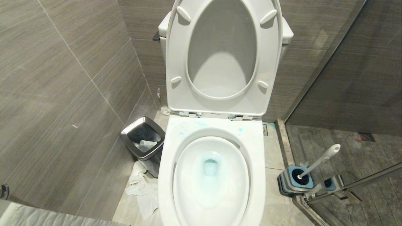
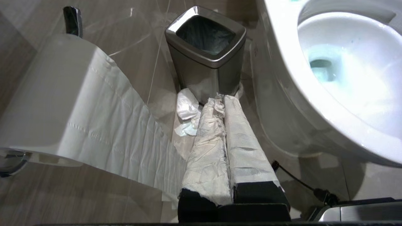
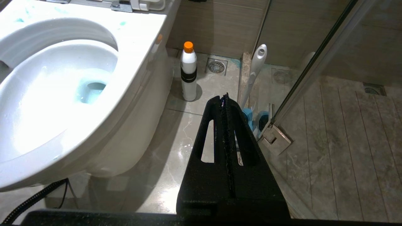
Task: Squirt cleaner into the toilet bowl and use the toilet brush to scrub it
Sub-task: Flush the toilet
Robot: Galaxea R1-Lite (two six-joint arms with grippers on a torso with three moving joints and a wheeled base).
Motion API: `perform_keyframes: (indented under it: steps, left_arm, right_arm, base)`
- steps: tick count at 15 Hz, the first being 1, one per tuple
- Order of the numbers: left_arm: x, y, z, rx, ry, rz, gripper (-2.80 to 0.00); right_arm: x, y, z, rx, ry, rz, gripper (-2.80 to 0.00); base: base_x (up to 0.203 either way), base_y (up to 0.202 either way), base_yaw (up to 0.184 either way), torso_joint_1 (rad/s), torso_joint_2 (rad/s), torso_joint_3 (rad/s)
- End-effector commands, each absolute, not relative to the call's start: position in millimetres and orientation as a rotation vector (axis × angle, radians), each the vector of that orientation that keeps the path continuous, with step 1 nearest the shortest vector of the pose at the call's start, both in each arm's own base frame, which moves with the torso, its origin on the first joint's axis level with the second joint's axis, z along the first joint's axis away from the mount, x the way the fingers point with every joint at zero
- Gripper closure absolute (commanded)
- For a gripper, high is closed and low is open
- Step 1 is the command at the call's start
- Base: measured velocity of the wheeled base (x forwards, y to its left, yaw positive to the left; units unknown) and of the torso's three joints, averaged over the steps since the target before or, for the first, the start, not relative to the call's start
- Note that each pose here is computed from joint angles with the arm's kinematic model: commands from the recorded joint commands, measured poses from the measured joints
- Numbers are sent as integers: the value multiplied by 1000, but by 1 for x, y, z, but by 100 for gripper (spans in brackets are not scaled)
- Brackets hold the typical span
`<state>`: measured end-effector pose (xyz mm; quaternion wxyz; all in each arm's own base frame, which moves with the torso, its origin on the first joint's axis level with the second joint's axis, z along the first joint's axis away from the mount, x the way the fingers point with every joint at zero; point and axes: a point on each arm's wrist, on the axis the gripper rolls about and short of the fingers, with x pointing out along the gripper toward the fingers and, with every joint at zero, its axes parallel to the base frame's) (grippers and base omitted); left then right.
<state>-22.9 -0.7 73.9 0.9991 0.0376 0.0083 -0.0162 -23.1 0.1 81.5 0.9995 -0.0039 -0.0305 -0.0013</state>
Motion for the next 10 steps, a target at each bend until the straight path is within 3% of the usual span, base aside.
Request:
perform_keyframes:
  steps: [1, 4, 10]
  left_arm:
    - [-23, -1, 74, 77, 13, -33, 0]
    - [-27, -1, 89, 83, -38, -49, 0]
    - [-37, -3, 225, 121, -178, -143, 0]
  right_arm:
    - [-21, 0, 74, -9, -34, -3, 0]
    - [-21, 0, 75, -8, -35, -2, 0]
    - [-21, 0, 74, -8, -34, -3, 0]
  base:
    - [0, 0, 0, 0, 0, 0]
    - [0, 0, 0, 0, 0, 0]
    - [0, 0, 0, 0, 0, 0]
